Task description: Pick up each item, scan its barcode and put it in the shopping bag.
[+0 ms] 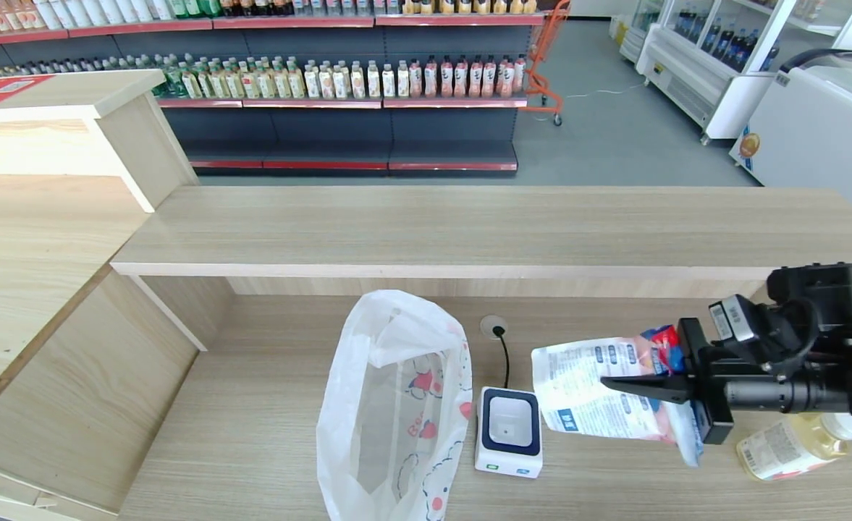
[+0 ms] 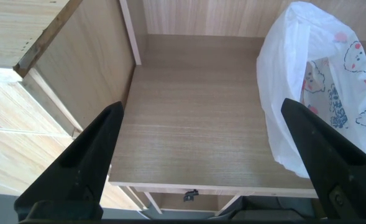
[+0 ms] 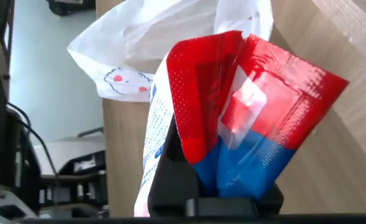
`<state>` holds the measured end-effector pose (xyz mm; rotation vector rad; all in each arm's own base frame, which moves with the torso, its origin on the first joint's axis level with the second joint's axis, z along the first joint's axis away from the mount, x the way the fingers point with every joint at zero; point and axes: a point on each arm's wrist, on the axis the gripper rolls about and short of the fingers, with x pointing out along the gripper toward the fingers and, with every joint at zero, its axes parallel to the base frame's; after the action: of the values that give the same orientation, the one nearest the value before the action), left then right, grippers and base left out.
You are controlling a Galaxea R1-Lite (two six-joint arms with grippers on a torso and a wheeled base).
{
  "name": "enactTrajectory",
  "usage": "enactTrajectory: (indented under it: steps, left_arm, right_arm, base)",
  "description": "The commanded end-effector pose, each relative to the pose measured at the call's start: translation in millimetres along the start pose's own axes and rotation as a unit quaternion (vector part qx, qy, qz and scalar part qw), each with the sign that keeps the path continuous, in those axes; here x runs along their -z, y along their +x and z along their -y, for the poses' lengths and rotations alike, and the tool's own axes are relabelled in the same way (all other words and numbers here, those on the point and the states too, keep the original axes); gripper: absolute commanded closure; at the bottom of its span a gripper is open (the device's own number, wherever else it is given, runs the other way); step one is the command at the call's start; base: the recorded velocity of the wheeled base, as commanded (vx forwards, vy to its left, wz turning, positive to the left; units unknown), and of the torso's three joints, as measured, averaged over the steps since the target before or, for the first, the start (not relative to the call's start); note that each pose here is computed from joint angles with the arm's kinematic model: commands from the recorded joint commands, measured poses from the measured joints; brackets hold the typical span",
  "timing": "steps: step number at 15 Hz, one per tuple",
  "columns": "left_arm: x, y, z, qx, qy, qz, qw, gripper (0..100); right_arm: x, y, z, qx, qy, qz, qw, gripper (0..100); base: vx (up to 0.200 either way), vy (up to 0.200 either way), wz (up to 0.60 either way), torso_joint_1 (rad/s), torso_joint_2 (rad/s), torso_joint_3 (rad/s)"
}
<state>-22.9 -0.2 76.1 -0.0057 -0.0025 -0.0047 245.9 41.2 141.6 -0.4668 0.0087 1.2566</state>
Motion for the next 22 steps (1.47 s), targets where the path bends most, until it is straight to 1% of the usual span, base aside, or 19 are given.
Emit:
enactTrajectory:
  steps: [1, 2, 3, 4, 5, 6, 7, 8, 14, 19, 22]
  left_arm:
    - [0.0, 0.0, 0.0, 0.000, 0.000, 0.000, 1.0000, 0]
    - [0.0, 0.0, 0.0, 0.000, 0.000, 0.000, 1.0000, 0]
    - [0.0, 0.0, 0.0, 0.000, 0.000, 0.000, 1.0000, 0]
    - [0.0, 0.0, 0.0, 0.000, 0.000, 0.000, 1.0000, 0]
    - [0.0, 0.0, 0.0, 0.000, 0.000, 0.000, 1.0000, 0]
    - [0.0, 0.0, 0.0, 0.000, 0.000, 0.000, 1.0000, 0]
    - [0.0, 0.0, 0.0, 0.000, 0.000, 0.000, 1.0000, 0]
    - [0.0, 0.0, 0.0, 0.000, 0.000, 0.000, 1.0000, 0]
    - [0.0, 0.0, 0.0, 0.000, 0.001, 0.000, 1.0000, 0]
    - [0.0, 0.0, 0.0, 0.000, 0.000, 0.000, 1.0000, 0]
    - [0.0, 0.0, 0.0, 0.000, 0.000, 0.000, 1.0000, 0]
  right_arm:
    - [-43.4, -42.1, -57.7, 0.096, 0.136, -0.026, 0.986, 100]
    - [-62.6, -48.6, -86.6, 0.135, 0.270, -0.017, 0.953, 100]
    - [-76.4, -50.0, -100.1, 0.155, 0.340, -0.001, 0.928, 100]
    - [-81.9, -49.8, -106.2, 0.167, 0.379, 0.006, 0.910, 100]
    - [-88.5, -46.1, -115.9, 0.188, 0.435, 0.016, 0.881, 100]
    - [-87.2, -44.2, -117.6, 0.203, 0.454, 0.014, 0.867, 100]
    - [-84.8, -43.2, -118.1, 0.205, 0.472, 0.013, 0.857, 100]
    - [-84.3, -42.7, -117.8, 0.205, 0.482, 0.013, 0.852, 100]
    - [-84.6, -41.5, -115.5, 0.207, 0.491, 0.000, 0.846, 100]
    - [-80.2, -34.6, -109.0, 0.219, 0.516, -0.012, 0.828, 100]
    - [-80.7, -29.2, -99.9, 0.224, 0.523, -0.016, 0.822, 100]
  base:
    - [0.000, 0.000, 0.00, 0.000, 0.00, 0.000]
    - [0.000, 0.000, 0.00, 0.000, 0.00, 0.000]
    - [0.000, 0.000, 0.00, 0.000, 0.00, 0.000]
    - [0.000, 0.000, 0.00, 0.000, 0.00, 0.000]
    - [0.000, 0.000, 0.00, 0.000, 0.00, 0.000]
    - [0.000, 0.000, 0.00, 0.000, 0.00, 0.000]
    - [0.000, 0.000, 0.00, 0.000, 0.00, 0.000]
    - [0.000, 0.000, 0.00, 0.000, 0.00, 0.000]
    - [0.000, 0.000, 0.00, 0.000, 0.00, 0.000]
    - [-0.200, 0.000, 0.00, 0.005, 0.00, 0.004]
    - [0.000, 0.000, 0.00, 0.000, 0.00, 0.000]
